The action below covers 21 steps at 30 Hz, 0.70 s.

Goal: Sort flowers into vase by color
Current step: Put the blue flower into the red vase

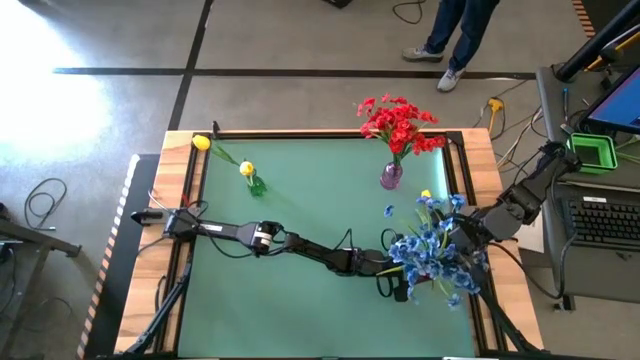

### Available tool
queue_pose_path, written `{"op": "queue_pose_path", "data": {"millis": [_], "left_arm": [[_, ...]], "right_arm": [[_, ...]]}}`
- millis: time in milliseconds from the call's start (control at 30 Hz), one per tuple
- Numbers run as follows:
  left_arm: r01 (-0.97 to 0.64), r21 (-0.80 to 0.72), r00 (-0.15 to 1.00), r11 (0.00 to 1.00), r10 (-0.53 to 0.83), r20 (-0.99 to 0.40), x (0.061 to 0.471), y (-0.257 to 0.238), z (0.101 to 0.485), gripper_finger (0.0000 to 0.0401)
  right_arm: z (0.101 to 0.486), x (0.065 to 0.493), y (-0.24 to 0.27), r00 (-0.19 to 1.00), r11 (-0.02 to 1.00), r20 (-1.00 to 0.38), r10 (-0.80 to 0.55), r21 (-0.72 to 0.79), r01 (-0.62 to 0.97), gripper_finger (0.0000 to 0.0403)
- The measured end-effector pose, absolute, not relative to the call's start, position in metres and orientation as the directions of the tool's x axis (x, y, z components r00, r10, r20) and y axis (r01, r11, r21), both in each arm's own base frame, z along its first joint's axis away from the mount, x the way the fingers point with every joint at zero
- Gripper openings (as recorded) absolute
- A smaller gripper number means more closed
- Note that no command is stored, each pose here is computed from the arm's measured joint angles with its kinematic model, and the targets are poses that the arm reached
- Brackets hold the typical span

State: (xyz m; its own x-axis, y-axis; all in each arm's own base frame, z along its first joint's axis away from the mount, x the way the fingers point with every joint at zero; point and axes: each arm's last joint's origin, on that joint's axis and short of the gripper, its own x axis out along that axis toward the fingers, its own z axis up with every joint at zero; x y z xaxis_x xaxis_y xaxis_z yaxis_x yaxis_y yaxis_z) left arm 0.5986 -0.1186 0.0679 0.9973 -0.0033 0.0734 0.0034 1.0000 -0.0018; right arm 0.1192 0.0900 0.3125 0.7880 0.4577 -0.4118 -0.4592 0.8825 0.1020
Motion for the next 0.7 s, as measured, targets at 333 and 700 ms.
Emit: {"op": "queue_pose_path", "data": {"millis": [333, 700], "left_arm": [[0.002, -0.002, 0.997, 1.0, -0.002, 0.073, 0.5986, -0.1186, 0.0679, 0.0309], [0.002, -0.002, 0.997, 1.0, -0.002, 0.073, 0.5986, -0.1185, 0.0679, 0.0309]], "right_arm": [[0.3107, 0.1196, 0.0902, 0.786, 0.883, -0.416, 0.456, 0.101, -0.459, 0.0022], [0.3042, 0.1202, 0.0907, 0.78, 0.885, -0.432, 0.452, 0.109, -0.452, 0.0022]]}}
